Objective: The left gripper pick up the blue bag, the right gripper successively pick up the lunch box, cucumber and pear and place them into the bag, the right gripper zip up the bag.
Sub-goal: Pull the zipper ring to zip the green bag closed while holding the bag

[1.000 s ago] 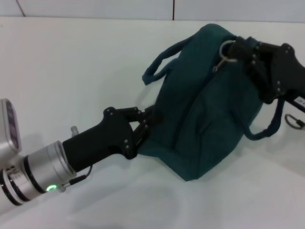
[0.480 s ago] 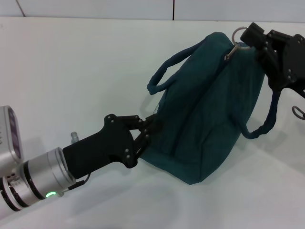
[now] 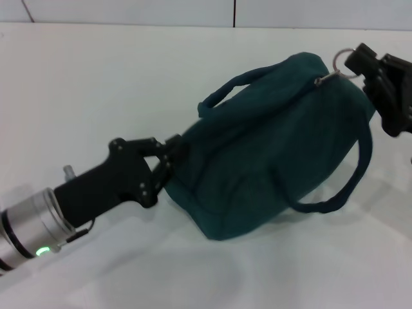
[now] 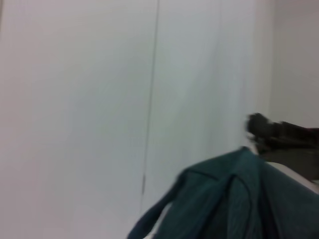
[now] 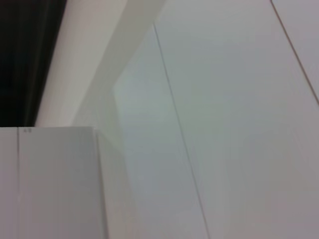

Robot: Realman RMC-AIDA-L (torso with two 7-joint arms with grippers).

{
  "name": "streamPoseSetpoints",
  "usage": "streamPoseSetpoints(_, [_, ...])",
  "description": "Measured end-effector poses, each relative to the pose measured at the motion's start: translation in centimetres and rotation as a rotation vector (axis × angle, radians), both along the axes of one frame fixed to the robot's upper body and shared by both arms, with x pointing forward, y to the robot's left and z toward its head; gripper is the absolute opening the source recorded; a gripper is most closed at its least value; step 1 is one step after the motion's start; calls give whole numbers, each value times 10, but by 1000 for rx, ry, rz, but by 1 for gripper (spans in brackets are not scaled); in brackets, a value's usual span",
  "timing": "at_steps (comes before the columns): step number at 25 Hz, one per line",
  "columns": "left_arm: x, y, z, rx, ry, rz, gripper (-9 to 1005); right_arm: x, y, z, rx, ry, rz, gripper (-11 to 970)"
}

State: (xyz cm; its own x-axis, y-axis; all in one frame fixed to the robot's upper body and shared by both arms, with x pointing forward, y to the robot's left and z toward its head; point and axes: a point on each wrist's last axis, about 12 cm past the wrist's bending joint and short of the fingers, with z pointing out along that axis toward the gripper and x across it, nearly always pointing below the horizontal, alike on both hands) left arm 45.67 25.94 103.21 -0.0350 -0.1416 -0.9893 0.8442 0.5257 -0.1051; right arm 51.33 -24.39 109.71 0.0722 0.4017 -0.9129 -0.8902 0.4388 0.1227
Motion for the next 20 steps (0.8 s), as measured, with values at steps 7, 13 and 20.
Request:
streamPoseSetpoints(7, [12,11,7,26,-19,16,64,-16,-12,-3,40,-7,-11,3])
streamPoseSetpoints(13, [17,12,6,47,-14,27,67,-21,-26,-15,41,59,-106,3])
streamPoseSetpoints(20, [20,11,6,52,-10,33,71,-22,-30,-23,23,106,-140,3])
